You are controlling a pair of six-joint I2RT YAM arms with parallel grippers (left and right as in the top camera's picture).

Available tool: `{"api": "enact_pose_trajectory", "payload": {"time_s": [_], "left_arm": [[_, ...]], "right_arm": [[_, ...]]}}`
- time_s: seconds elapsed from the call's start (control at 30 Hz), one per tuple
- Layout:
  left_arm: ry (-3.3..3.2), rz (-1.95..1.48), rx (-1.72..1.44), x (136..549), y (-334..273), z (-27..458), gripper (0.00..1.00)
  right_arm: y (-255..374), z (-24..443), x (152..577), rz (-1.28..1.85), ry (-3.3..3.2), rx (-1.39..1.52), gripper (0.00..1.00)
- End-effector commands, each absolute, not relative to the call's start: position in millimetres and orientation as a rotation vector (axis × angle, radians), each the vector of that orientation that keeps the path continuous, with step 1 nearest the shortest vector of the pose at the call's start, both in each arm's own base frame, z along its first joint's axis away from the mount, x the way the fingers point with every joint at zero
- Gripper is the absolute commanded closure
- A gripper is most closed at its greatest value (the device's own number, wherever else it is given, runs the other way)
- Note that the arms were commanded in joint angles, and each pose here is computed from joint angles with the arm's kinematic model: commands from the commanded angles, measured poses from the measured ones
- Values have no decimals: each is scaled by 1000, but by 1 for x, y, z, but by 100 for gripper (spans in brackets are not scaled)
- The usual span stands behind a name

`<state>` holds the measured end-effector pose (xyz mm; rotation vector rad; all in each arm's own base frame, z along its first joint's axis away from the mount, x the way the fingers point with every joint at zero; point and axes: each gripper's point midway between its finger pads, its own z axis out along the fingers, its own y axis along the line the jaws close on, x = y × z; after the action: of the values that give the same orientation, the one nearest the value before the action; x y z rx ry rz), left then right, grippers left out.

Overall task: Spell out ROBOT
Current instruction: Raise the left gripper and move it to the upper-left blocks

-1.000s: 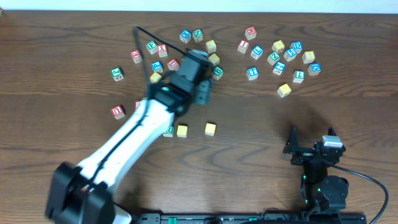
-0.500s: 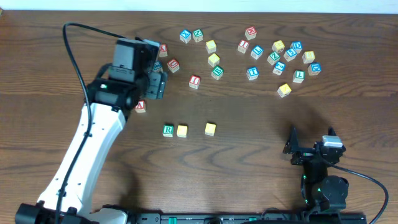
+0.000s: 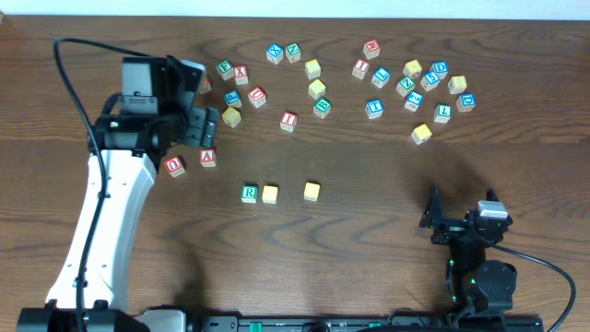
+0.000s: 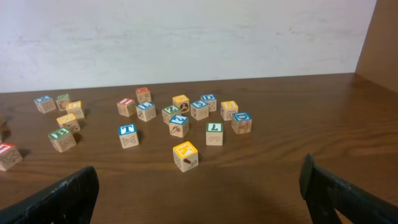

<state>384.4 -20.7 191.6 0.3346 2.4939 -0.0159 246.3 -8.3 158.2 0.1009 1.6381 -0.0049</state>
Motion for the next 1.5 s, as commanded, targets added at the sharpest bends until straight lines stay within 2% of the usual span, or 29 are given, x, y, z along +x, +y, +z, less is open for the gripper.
{"api": "enact_pose_trajectory", "payload": {"time_s": [0.0, 0.5, 0.53, 0.57, 0.63, 1.47], "left_arm": [[2500, -23, 333, 393, -14, 189, 13], [2583, -12, 407, 404, -13, 149, 13], [2591, 7, 403, 404, -10, 147, 12], [2598, 33, 397, 404, -7, 145, 3], [2607, 66, 389, 404, -2, 144, 2], [2610, -29, 259, 402, 39, 141, 1]], "right_arm": [[-10, 158, 246, -18, 1636, 98, 1], [-10, 158, 246, -19, 1636, 97, 1], [-10, 158, 246, -18, 1636, 98, 1], [-10, 158, 246, -18, 1636, 98, 1], [-10, 158, 246, -18, 1636, 98, 1], [-10, 158, 246, -18, 1636, 98, 1]]}}
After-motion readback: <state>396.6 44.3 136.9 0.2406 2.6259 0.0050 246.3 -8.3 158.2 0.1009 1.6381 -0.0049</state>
